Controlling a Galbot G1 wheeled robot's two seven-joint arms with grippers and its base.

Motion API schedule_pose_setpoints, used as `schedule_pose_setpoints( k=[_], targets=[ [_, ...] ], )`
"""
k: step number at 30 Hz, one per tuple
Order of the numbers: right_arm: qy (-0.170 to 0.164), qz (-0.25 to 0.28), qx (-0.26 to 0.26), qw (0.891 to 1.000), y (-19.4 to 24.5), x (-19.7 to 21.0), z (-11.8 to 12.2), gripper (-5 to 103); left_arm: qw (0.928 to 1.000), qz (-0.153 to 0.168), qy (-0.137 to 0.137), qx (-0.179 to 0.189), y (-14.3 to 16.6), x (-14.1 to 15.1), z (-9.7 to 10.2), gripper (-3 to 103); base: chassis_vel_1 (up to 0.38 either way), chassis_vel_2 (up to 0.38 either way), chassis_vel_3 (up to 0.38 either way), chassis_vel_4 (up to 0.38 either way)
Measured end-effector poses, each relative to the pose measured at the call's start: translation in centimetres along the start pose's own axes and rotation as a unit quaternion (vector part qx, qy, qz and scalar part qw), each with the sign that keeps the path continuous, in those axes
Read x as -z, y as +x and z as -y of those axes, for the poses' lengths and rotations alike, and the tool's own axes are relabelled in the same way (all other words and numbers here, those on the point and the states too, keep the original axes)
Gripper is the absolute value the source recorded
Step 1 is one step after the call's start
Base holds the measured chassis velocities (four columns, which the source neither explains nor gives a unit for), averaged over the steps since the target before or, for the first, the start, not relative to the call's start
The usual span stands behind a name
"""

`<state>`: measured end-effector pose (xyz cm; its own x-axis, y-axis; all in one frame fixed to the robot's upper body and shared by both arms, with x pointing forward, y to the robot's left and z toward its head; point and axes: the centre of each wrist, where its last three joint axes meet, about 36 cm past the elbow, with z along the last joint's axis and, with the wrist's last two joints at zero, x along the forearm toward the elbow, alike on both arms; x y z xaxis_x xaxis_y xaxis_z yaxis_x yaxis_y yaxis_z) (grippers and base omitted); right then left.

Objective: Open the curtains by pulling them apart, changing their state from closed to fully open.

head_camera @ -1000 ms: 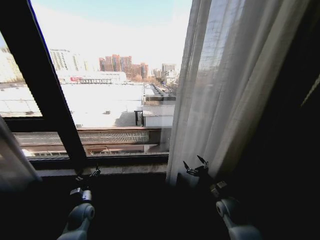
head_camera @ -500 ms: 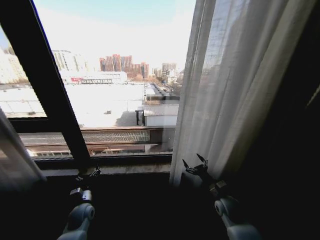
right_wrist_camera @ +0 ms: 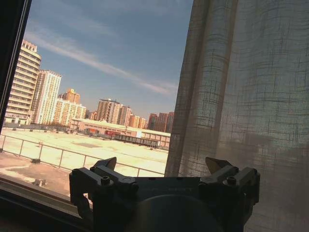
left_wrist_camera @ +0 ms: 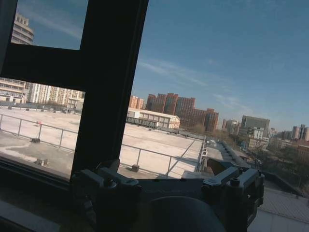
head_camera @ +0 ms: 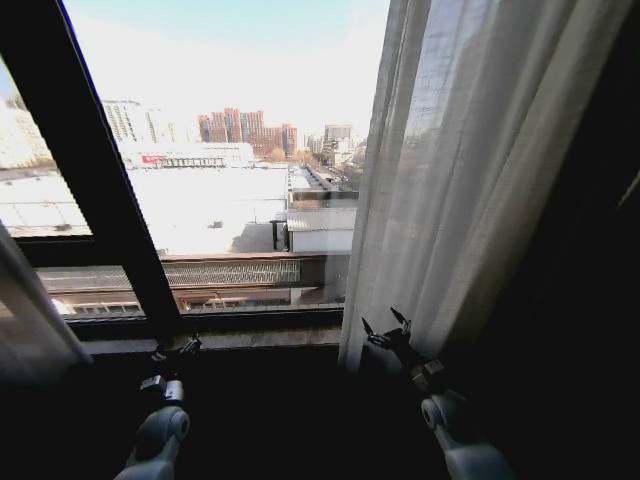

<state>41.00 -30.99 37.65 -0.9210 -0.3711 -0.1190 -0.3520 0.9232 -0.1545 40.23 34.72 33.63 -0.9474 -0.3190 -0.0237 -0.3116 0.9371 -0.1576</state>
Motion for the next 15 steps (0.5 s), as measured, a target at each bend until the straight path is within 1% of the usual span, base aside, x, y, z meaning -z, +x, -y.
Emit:
schedule_pose_setpoints(
  k=[6, 10, 14, 15],
  targets=[
    [0.006, 0.006, -0.018, 1.0, -0.1, 0.0, -0.3, 100, 1.0, 0.0, 0.0, 0.0, 0.0, 0.0, 0.0, 100, -0.016, 0.012, 0.019, -0.01],
    [0.018, 0.005, -0.03, 0.999, -0.4, 0.0, 0.0, 100, 1.0, 0.0, 0.0, 0.0, 0.0, 0.0, 0.0, 100, -0.033, 0.018, 0.027, -0.021],
    [0.041, -0.005, -0.038, 0.998, -1.0, -0.4, 0.5, 100, 1.0, 0.0, 0.0, 0.0, 0.0, 0.0, 0.0, 100, 0.0, 0.0, 0.0, 0.0],
    [0.041, -0.005, -0.038, 0.998, -1.0, -0.4, 0.5, 100, 1.0, 0.0, 0.0, 0.0, 0.0, 0.0, 0.0, 100, 0.0, 0.0, 0.0, 0.0]
  ],
)
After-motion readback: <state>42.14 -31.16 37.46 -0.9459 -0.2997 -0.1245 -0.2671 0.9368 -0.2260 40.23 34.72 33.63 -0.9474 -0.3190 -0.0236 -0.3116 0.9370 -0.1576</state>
